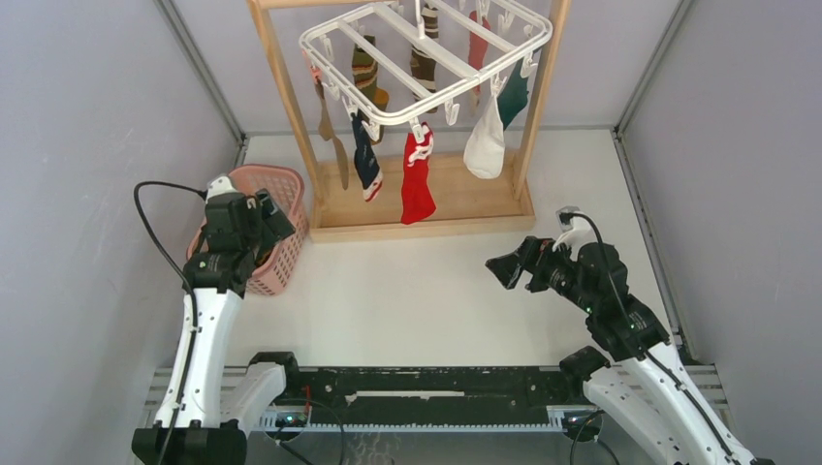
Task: Remove the socks clipped to the hanger
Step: Adjust the bin at the center of the board.
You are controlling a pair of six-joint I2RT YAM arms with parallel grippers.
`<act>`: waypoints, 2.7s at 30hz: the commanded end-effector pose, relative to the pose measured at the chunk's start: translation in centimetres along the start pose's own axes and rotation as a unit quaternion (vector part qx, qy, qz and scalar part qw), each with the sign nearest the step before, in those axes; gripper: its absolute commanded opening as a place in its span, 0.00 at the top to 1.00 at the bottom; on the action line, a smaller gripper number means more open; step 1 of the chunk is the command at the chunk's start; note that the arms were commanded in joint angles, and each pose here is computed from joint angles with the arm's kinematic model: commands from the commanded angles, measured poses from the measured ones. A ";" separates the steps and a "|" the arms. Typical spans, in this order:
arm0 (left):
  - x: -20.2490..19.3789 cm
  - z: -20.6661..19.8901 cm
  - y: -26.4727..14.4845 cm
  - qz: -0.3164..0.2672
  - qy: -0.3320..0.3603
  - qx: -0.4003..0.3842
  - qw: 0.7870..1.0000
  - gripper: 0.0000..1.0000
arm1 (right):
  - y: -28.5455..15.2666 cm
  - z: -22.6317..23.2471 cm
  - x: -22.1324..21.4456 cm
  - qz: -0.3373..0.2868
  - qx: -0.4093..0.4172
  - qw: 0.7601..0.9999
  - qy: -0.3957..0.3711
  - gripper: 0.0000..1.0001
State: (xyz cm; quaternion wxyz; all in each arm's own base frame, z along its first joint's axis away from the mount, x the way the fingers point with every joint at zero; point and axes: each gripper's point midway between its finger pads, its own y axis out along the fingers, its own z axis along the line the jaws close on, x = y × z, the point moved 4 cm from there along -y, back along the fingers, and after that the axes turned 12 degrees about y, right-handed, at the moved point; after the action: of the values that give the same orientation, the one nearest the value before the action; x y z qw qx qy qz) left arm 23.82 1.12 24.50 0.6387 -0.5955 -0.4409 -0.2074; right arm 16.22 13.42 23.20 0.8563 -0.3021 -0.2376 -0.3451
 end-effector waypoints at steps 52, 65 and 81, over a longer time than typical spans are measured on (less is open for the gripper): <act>-5.0 -0.6 5.8 0.045 -0.001 0.126 0.991 0.92 | -2.3 -0.3 0.8 -0.042 0.002 0.999 -0.024 0.00; -0.7 -1.4 -0.9 -0.025 -0.009 0.050 0.998 1.00 | -2.0 -0.3 1.0 -0.040 0.004 0.999 -0.018 0.01; -2.2 -10.8 -8.7 -0.044 0.157 -0.105 0.981 1.00 | -2.7 0.8 2.7 -0.057 0.005 0.998 -0.026 0.00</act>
State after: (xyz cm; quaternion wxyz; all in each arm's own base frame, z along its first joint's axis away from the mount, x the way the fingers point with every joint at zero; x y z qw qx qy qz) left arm 19.19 -10.21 24.43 0.6433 -0.6235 -0.3032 -0.3246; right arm 15.49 11.36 23.43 0.8404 -0.3141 -0.2420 -0.3694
